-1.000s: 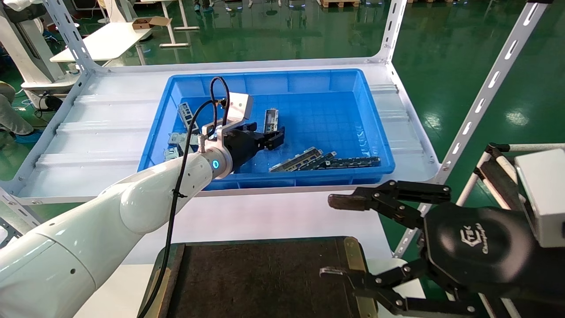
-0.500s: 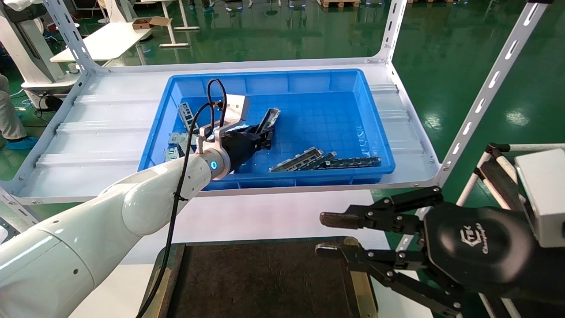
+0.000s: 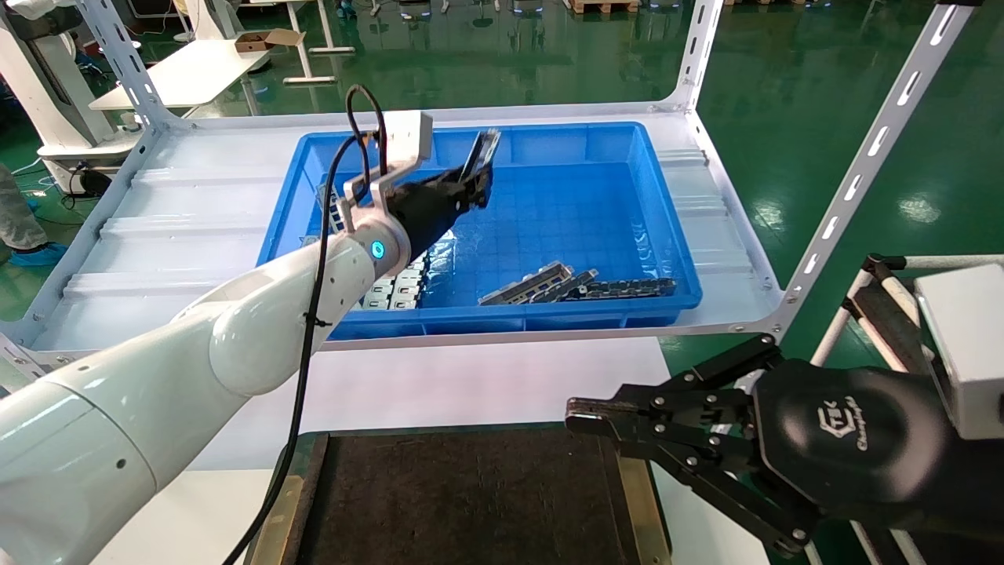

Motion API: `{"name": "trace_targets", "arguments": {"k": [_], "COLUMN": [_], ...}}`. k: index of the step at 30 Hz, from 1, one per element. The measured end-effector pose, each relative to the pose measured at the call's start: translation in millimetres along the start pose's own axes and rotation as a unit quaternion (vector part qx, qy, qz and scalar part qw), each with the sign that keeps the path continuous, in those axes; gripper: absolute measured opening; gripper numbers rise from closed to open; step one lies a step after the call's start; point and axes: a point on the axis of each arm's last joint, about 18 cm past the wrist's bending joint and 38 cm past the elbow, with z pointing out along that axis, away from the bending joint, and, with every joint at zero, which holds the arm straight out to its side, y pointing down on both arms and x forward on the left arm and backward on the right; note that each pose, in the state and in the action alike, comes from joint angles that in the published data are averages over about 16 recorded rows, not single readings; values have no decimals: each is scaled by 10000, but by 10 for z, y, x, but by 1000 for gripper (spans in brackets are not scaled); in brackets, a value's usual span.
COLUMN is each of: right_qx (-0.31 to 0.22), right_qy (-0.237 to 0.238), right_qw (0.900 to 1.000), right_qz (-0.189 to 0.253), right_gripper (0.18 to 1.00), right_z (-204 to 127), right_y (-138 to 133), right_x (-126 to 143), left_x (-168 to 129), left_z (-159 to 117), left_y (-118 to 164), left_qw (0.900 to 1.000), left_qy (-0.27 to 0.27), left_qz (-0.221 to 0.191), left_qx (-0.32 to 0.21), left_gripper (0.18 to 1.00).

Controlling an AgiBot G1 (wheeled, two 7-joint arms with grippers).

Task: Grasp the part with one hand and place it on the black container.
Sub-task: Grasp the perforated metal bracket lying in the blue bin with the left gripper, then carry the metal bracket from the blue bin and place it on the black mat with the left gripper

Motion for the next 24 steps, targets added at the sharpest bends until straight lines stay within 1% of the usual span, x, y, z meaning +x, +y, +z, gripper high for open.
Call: {"name": "trace_targets", "arguments": {"k": [5,11,18,24], "right_qx": [0,0,0,0], "right_qy": [0,0,0,0], "right_qw": [10000,10000,10000,10000], "right_qz": [0,0,0,0], "right_gripper": [204,193,191,191], "right_z": [0,0,0,0], "right_y": [0,0,0,0], "right_x": [0,0,0,0], "left_x": [97,179,224,236], "left_z": [-118,-413,-851,-1086], "left_y": [-185,-304,-301,-235], "left_qw": [9992,9963,9917,9890], "left_qy": [321,802,1273,1476], "left_qz": [-108,-113,-28,9], "left_qx": [198,274,185,0], "left_gripper": [362,362,362,362]}}
